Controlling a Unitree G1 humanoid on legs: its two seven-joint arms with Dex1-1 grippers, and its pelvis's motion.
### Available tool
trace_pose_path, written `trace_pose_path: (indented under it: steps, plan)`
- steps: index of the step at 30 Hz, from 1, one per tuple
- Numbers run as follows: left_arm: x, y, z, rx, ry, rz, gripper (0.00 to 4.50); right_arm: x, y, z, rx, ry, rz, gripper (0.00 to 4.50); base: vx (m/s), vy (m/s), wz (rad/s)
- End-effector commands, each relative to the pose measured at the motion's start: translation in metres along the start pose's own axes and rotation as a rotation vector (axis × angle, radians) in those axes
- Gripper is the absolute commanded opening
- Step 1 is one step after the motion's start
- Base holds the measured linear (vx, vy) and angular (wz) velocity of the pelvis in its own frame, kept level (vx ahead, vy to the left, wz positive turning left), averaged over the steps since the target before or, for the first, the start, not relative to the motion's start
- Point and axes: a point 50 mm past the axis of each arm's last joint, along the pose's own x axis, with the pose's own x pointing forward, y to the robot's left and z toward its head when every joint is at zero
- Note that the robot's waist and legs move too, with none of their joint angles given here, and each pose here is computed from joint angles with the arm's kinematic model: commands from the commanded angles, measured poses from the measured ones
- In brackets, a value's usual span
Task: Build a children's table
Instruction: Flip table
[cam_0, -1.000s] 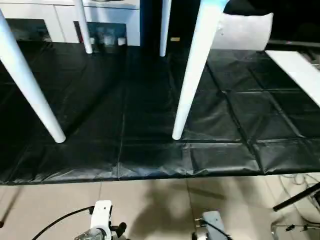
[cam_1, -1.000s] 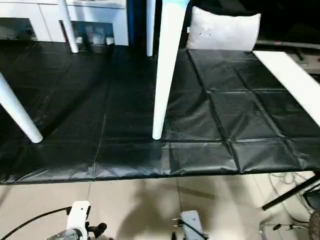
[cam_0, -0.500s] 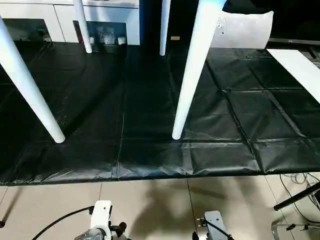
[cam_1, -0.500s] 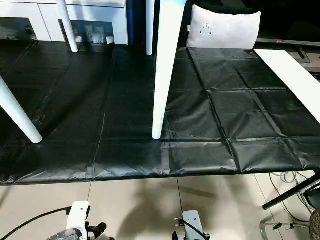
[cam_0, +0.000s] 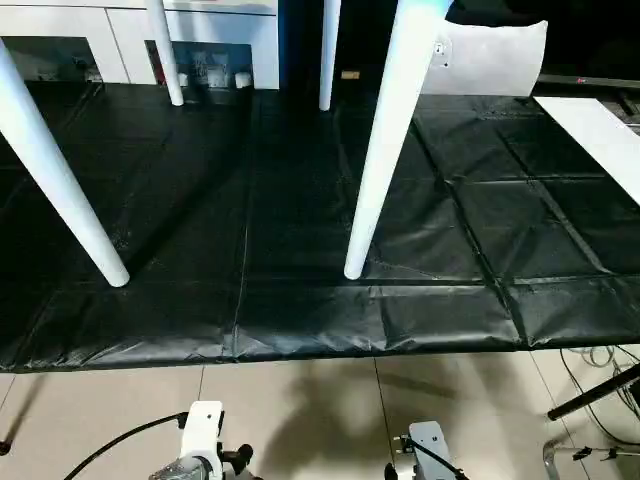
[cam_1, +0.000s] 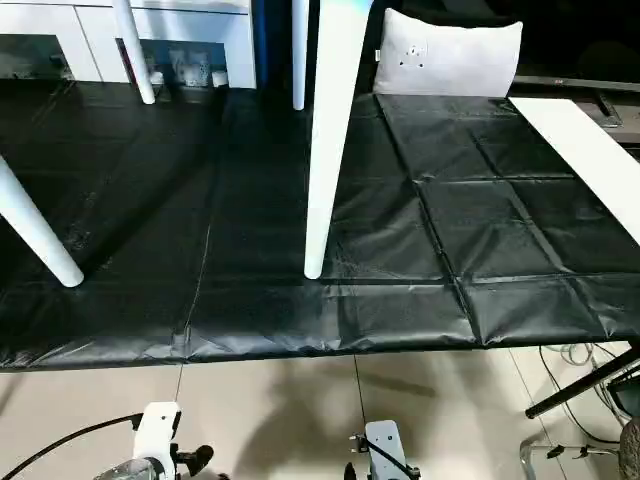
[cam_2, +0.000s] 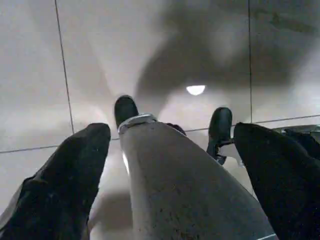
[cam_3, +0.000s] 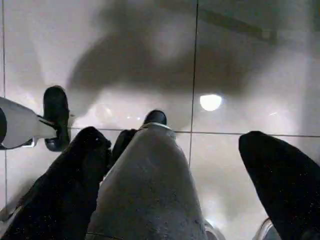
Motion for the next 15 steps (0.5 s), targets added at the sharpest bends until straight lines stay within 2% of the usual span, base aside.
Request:
trace_pose_path:
  steps: [1, 15]
  plan:
    - [-0.0004, -0.0018, -0.0109, 0.001, 0.041, -0.005, 4.42, -0.0022, -0.0008, -0.0163, 0.008, 0.067, -0.001, 4.50, 0.000, 0.000, 0.00]
    - [-0.0004, -0.0018, -0.0109, 0.001, 0.041, -0.005, 4.42, -0.0022, -0.0008, -0.0163, 0.008, 0.067, -0.001, 4.50, 0.000, 0.000, 0.00]
